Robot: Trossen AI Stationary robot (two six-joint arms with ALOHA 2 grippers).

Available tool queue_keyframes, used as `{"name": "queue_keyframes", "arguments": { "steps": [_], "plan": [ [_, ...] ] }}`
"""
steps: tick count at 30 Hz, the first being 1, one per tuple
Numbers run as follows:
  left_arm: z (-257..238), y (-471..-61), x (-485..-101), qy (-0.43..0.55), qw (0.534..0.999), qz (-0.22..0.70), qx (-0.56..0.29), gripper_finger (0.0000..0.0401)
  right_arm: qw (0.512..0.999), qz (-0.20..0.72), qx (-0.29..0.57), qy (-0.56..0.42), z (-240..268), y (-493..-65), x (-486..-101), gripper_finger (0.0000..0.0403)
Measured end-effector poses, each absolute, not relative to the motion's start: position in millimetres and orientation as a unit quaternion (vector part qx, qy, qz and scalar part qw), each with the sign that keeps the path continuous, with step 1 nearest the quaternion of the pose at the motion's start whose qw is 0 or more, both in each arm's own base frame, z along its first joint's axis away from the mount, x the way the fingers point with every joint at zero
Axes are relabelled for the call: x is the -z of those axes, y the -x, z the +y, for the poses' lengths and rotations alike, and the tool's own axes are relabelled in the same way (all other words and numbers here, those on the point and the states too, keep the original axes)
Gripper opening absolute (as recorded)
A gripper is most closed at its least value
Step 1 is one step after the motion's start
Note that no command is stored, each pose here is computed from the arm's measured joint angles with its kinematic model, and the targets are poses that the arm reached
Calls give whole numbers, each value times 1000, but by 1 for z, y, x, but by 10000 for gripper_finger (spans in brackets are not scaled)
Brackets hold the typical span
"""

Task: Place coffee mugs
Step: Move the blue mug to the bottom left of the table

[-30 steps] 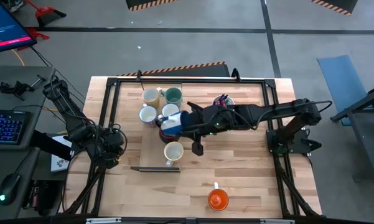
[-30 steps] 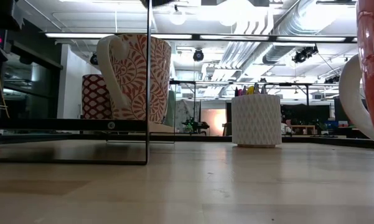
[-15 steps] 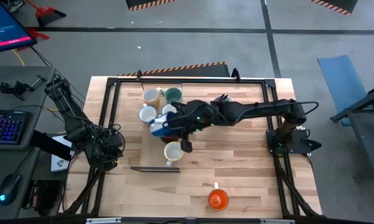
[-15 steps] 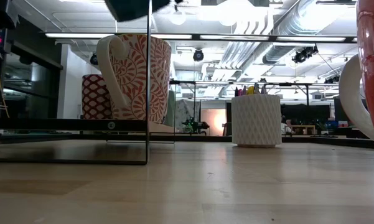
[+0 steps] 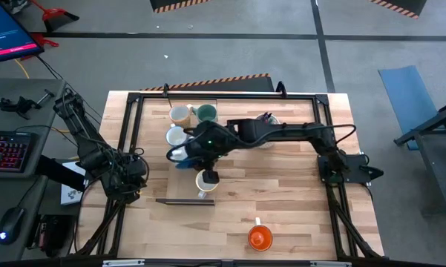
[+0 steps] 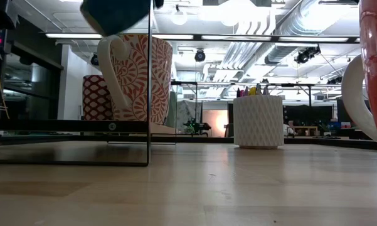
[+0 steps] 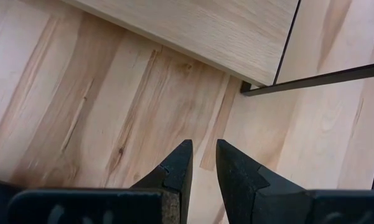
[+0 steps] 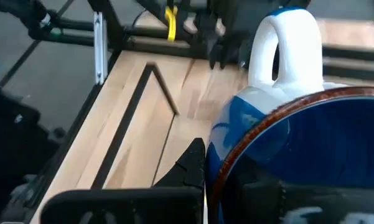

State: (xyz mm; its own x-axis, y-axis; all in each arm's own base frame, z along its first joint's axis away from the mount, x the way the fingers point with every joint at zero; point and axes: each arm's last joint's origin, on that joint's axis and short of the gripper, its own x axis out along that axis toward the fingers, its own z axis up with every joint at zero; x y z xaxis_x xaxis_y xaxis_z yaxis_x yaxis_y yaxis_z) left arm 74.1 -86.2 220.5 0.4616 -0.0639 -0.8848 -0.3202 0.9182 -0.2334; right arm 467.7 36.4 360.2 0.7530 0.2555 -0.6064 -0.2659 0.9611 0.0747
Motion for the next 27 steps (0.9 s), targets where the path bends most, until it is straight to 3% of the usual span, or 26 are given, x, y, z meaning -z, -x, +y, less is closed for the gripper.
{"name": "queue_keyframes", "arguments": {
  "steps": [10,20,27],
  "plan": [
    [-86,-74,-221,186,834,513,-77,62,939,321,-123,34,48,-473,-351,0],
    [-86,-74,-221,181,836,512,-75,62,932,303,-183,80,127,-456,-362,0],
    [-86,-74,-221,178,838,511,-74,62,928,319,-174,88,177,-437,-360,0]
  ]
}}
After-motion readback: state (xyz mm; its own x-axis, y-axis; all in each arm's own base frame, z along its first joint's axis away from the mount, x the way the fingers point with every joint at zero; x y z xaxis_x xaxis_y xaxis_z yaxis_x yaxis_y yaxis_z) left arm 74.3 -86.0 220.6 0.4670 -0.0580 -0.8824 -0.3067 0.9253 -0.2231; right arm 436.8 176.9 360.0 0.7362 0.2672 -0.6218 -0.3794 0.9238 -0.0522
